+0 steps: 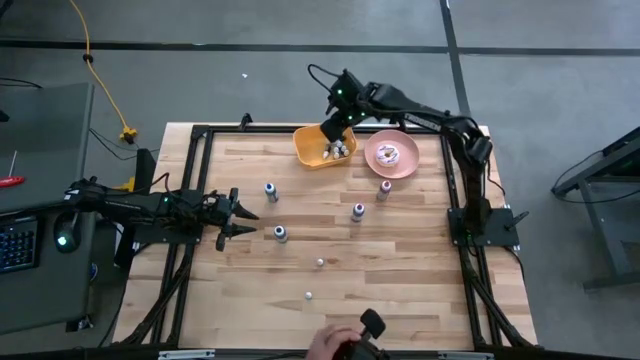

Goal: Pick & Place food coloring
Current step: Put the small black food coloring bottle into the yellow bin

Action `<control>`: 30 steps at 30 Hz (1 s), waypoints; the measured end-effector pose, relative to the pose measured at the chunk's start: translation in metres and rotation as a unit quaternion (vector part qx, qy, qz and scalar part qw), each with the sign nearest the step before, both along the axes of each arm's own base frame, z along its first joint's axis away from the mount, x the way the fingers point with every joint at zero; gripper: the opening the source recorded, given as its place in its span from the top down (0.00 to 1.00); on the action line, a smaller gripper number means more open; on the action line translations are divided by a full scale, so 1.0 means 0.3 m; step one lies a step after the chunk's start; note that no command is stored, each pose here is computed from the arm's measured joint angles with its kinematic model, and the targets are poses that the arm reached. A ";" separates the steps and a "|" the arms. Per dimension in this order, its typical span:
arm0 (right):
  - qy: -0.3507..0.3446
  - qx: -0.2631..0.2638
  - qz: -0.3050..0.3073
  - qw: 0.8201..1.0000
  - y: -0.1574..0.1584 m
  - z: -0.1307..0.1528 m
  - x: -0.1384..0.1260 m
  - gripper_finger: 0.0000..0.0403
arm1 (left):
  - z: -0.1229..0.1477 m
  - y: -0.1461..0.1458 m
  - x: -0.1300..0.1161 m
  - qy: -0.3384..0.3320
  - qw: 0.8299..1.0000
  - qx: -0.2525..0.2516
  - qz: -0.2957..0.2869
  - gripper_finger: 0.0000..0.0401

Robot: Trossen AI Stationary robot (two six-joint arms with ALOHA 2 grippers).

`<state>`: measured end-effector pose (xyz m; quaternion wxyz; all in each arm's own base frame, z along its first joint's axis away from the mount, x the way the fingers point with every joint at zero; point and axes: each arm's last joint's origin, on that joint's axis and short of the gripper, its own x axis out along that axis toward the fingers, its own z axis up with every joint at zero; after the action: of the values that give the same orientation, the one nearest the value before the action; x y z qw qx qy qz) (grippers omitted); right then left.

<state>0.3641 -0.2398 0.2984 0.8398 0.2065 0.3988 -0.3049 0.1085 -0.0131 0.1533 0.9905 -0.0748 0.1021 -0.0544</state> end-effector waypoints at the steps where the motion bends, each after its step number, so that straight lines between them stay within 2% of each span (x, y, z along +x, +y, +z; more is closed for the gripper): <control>1: -0.007 0.006 -0.012 1.000 -0.004 -0.025 0.002 0.87 | 0.000 0.000 0.000 0.000 1.000 0.000 0.000 0.59; 6: -0.010 0.020 -0.069 0.997 -0.021 -0.126 0.005 0.87 | 0.000 0.000 0.000 0.000 1.000 0.000 0.000 0.59; 11: 0.008 0.026 -0.077 0.997 -0.047 -0.187 0.031 0.87 | 0.000 0.000 0.000 0.000 1.000 0.000 0.000 0.59; 18: 0.020 0.034 -0.083 0.996 -0.096 -0.229 0.070 0.86 | 0.000 0.000 0.000 0.000 1.000 0.000 0.000 0.59; 30: 0.046 0.049 -0.094 0.993 -0.139 -0.280 0.064 0.86 | 0.000 0.000 0.000 0.000 1.000 0.000 0.000 0.59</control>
<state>0.3833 -0.2814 0.2143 0.7768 0.2700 0.4306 -0.3719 0.1084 -0.0131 0.1533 0.9905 -0.0748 0.1020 -0.0545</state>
